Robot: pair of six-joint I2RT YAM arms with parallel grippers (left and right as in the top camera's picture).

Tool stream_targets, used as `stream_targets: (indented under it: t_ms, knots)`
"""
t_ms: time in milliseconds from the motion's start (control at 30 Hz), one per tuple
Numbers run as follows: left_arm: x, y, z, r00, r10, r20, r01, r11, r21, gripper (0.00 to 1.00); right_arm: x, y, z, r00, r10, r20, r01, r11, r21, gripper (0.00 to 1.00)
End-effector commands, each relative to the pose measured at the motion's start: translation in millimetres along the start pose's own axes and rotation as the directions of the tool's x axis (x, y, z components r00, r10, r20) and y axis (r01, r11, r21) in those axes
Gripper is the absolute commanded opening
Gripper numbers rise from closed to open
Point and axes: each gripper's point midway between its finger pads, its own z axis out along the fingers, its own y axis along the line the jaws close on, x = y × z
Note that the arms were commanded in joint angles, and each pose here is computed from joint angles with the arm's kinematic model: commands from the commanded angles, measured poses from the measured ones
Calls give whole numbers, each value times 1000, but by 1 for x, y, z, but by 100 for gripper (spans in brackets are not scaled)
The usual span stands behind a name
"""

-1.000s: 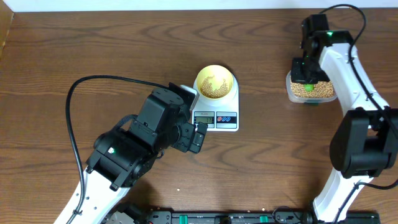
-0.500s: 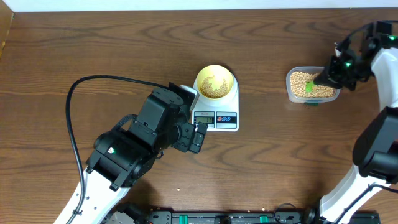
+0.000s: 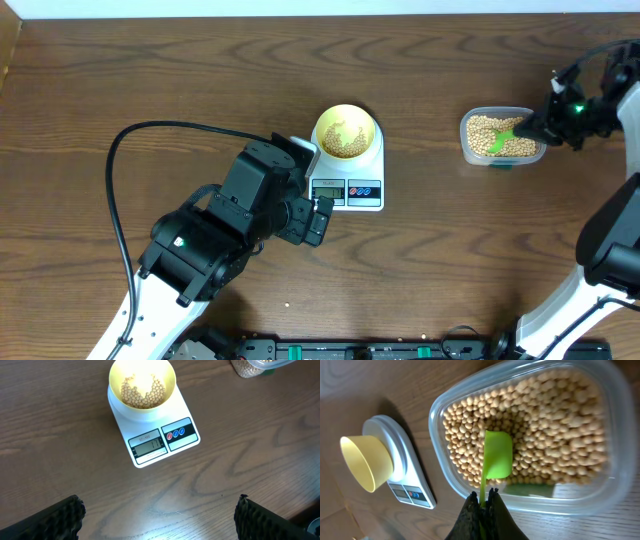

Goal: Scoop item into bowl and weigh 50g on scale
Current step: 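Drag the scoop through the soybeans with the right gripper to fill it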

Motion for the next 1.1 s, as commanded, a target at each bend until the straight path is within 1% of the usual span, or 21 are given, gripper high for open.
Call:
stream_targets:
  t_ms: [0, 133, 400, 567, 633, 700, 867, 1000, 1067]
  knots:
    - [-7, -1, -7, 1000, -7, 27, 7, 1000, 5, 98, -3, -8, -7, 1000, -9, 20, 11, 998, -69, 1]
    - [-7, -1, -7, 1000, -7, 27, 7, 1000, 5, 98, -6, -18, -18, 999, 13, 47, -6, 990, -144, 1]
    - [-7, -1, -7, 1000, -7, 27, 7, 1000, 5, 98, -10, -22, -17, 997, 44, 57, -25, 955, -295, 1]
    - [-7, -1, -7, 1000, -7, 27, 7, 1000, 5, 98, -16, -21, -14, 995, 68, 69, -33, 906, -423, 1]
    - [-7, -1, -7, 1000, -7, 27, 7, 1000, 5, 98, -21, -18, -19, 992, 82, 94, -24, 867, -498, 1]
    - [-7, -1, -7, 1000, -7, 27, 7, 1000, 5, 98, -24, -17, -23, 990, 88, 113, -14, 846, -533, 1]
    - [-7, -1, -7, 1000, -7, 27, 7, 1000, 5, 98, -30, -14, -35, 983, 111, 146, -3, 807, -590, 1]
    - [-7, -1, -7, 1000, -7, 27, 7, 1000, 5, 98, -29, -18, -35, 982, 118, 144, -13, 815, -579, 1]
    - [-7, -1, -7, 1000, -7, 26, 7, 1000, 5, 98, -26, -24, -31, 985, 117, 128, -28, 837, -546, 1]
